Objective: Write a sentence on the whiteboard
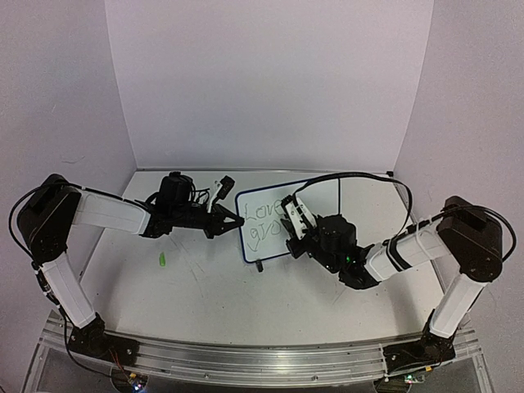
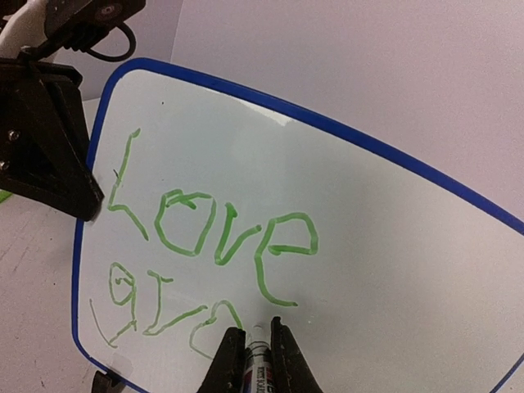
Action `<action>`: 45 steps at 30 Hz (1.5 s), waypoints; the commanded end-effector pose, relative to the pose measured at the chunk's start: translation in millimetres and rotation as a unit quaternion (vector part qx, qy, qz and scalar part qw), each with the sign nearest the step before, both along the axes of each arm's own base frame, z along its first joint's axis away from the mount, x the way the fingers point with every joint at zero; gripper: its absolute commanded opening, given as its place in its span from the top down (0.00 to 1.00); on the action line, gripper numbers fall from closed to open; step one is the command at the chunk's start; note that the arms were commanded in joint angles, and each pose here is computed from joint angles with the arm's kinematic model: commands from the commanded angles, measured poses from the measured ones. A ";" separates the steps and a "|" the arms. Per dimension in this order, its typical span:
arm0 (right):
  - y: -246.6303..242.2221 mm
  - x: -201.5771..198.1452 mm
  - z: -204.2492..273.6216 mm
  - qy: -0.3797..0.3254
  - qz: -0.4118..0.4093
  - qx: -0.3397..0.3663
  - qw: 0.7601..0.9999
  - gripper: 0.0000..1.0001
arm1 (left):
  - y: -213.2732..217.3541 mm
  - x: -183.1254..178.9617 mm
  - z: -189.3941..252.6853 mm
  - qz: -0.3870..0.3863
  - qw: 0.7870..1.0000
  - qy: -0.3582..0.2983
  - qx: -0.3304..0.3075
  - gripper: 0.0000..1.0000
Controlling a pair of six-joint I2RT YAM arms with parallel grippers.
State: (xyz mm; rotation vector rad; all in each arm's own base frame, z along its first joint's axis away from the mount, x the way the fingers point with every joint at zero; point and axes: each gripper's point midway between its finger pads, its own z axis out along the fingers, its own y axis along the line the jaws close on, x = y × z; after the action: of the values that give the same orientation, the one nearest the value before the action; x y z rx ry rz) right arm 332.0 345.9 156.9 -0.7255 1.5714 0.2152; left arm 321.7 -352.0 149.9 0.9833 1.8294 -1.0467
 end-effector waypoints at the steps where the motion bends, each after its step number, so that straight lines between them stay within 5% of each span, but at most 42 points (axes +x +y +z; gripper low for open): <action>1: 6.0 10.9 12.3 -0.012 -0.014 0.025 1.000 1.00 | 5.6 12.0 -17.1 0.016 0.999 -0.020 0.039 1.00; 22: -12.5 1.4 -18.8 0.027 -0.032 0.014 0.999 1.00 | 6.8 11.7 -16.0 0.018 0.999 -0.024 0.040 1.00; 45: -20.4 16.0 28.5 -0.037 -0.065 0.028 0.997 1.00 | 6.1 11.7 -17.9 0.015 0.999 -0.022 0.040 1.00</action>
State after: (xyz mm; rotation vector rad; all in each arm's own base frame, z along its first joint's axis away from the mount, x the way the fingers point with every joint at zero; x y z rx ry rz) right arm 335.5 331.4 141.8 -0.6834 1.6124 0.1422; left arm 322.2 -351.7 149.3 0.9805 1.8327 -1.0446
